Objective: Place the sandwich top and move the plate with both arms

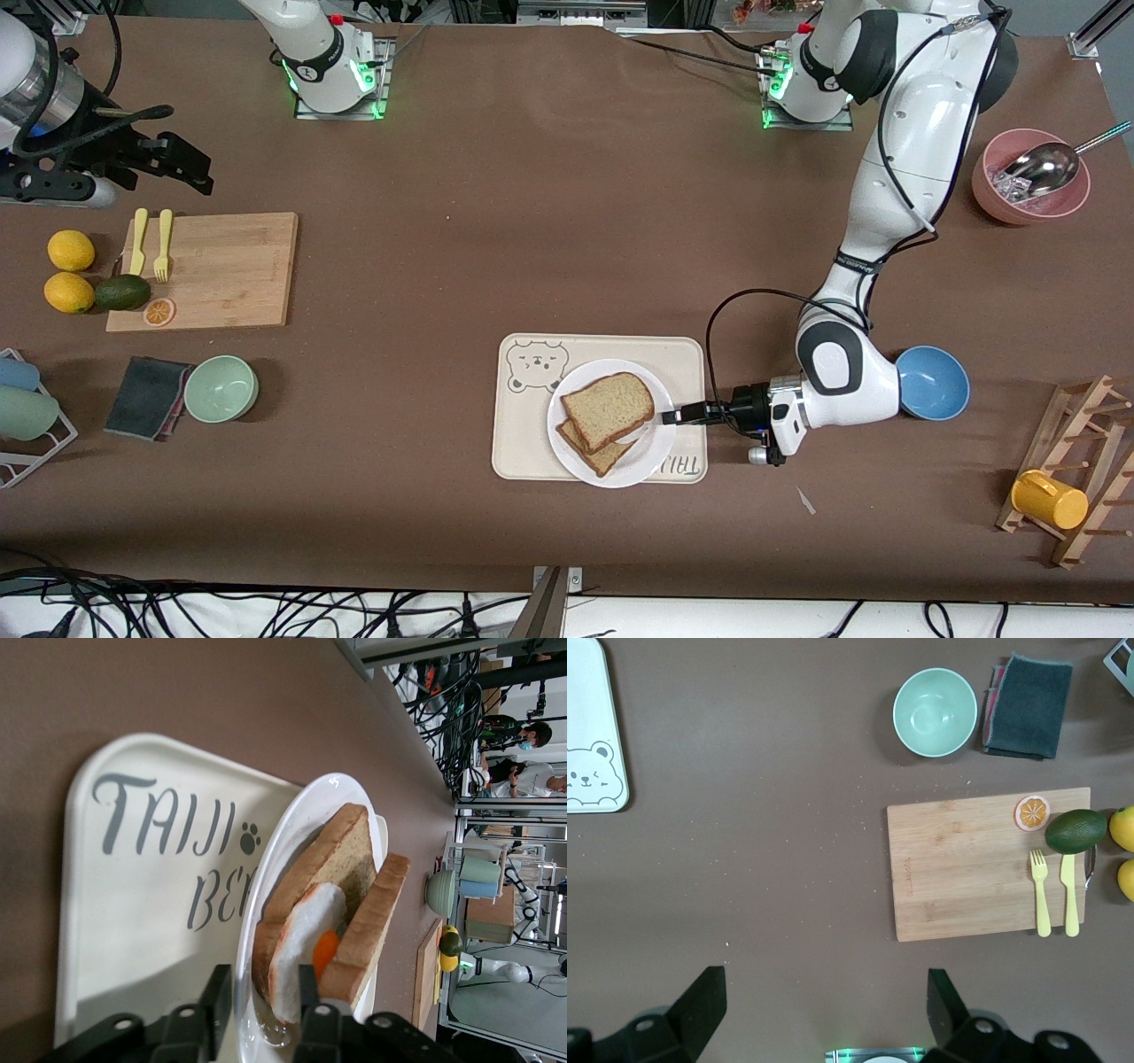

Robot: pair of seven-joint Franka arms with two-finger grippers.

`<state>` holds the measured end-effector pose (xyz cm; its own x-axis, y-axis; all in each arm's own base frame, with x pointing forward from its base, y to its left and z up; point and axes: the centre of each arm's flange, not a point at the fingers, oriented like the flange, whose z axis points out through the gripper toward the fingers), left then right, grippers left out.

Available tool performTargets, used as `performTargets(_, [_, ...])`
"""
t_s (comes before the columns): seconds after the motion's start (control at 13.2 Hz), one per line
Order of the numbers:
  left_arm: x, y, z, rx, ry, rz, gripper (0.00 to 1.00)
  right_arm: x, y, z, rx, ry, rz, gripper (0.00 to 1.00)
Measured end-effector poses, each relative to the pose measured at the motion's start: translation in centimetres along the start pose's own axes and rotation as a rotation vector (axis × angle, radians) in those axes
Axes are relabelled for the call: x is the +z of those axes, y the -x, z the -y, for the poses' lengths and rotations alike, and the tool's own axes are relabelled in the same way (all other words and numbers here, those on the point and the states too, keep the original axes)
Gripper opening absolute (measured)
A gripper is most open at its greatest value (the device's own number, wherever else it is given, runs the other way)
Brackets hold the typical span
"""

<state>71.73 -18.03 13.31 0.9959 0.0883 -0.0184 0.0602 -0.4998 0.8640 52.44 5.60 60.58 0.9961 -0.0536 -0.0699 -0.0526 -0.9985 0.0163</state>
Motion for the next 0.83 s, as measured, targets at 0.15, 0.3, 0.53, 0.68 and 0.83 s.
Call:
performTargets(0.15, [-1.0,-0.5,-0.8,0.008,-0.026,0.011,0.62,0.0,0.0,0.0,0.000,0.000,0.000,1.00])
performTargets(0.3, [-2.9,-0.9,-2.5,0.017,-0.078,0.057,0.84,0.0,0.0,0.0,0.000,0.000,0.000,1.00])
performTargets(0.53, [-6.8,-1.3,-6.5,0.071,-0.208,0.134,1.00,0.5,-0.3,0.1,-0.002,0.000,0.009,1.00])
performTargets(0.68, [-8.9,-1.1,-9.3,0.106,-0.339,0.176,1.00,1.1,-0.7,0.1,-0.002,0.000,0.019,1.00])
performTargets(0.83, [-10.8,-0.7,-11.5,0.145,-0.479,0.217,1.00,1.3,-0.8,0.1,-0.002,0.000,0.022,1.00])
